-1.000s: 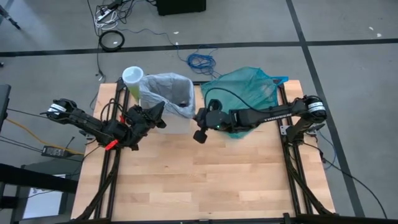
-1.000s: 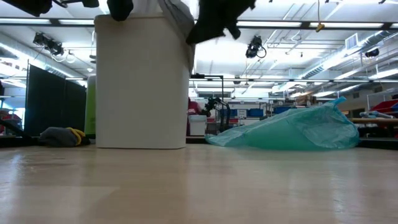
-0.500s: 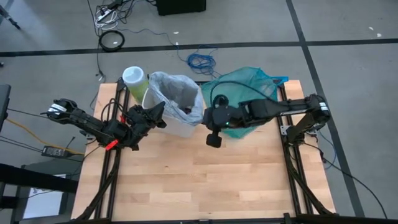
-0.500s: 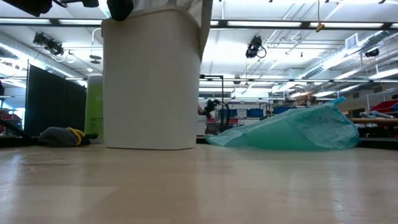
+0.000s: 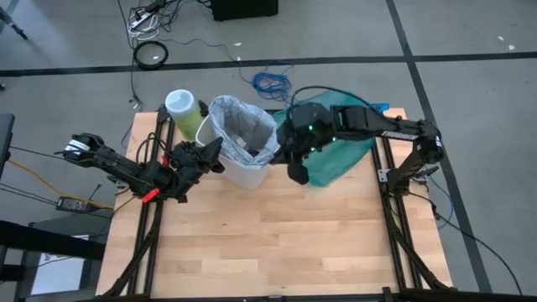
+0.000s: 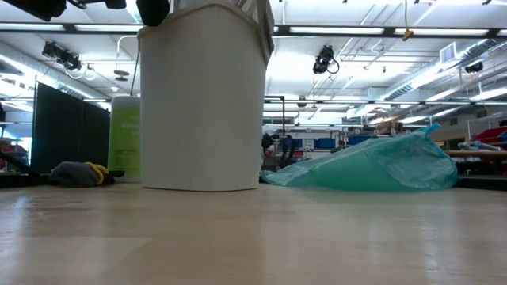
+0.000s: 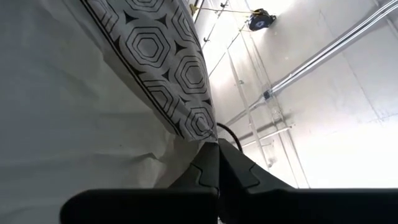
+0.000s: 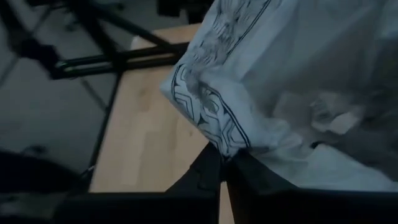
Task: Place trash/remove bag and relplace
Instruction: Remove the light blue trash bag from the trash bin
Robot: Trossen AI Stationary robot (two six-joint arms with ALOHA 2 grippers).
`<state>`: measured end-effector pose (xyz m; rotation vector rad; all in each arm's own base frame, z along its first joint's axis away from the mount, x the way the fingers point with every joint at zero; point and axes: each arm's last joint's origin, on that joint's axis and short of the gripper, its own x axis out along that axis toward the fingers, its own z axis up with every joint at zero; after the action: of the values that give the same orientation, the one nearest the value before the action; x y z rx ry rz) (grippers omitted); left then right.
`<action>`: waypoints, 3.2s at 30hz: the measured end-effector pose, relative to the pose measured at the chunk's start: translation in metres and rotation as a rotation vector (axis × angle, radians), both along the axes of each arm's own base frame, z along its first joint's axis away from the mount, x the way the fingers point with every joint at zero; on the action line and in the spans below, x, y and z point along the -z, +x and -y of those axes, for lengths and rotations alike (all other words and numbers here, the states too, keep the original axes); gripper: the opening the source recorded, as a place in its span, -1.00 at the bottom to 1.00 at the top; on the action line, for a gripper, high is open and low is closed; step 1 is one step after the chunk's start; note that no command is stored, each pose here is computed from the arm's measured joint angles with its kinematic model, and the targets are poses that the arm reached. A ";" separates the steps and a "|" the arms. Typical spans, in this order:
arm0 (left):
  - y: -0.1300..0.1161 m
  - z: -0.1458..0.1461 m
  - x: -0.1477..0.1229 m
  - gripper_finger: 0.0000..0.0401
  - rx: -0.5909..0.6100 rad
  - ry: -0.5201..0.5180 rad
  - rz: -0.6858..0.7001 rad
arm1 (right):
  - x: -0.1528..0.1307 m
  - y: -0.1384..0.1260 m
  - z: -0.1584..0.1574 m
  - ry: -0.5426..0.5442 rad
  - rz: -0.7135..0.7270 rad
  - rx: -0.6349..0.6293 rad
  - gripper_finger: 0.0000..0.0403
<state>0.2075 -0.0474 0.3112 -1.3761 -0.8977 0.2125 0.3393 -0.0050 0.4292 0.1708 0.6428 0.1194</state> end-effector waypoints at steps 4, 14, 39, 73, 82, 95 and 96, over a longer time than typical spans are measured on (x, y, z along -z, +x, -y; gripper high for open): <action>0.000 0.000 0.000 -0.99 0.003 0.005 0.000 | -0.003 -0.011 0.013 0.058 -0.028 -0.032 -0.80; 0.000 0.000 0.000 -0.99 -0.001 0.027 -0.014 | -0.043 -0.062 0.030 -0.144 0.101 0.184 -0.56; 0.000 0.004 -0.005 -0.99 0.164 0.051 0.115 | 0.123 -0.080 0.074 0.347 0.203 0.561 -0.52; -0.005 0.023 -0.006 -0.99 0.337 0.035 0.176 | 0.134 -0.019 0.072 0.382 0.370 0.374 -1.00; -0.014 0.032 -0.010 -0.99 0.367 0.053 0.219 | 0.134 -0.011 0.012 0.345 0.294 0.203 -1.00; -0.016 0.038 -0.010 -0.99 0.406 0.061 0.213 | 0.140 -0.015 -0.048 0.203 0.244 0.076 -1.00; -0.016 0.040 -0.009 -0.99 0.420 0.066 0.200 | 0.140 -0.016 -0.050 0.189 0.254 0.074 -1.00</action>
<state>0.1919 -0.0874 0.3202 -1.5069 -0.7504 -0.2775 0.3237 0.0451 0.2897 0.3554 0.3709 0.1285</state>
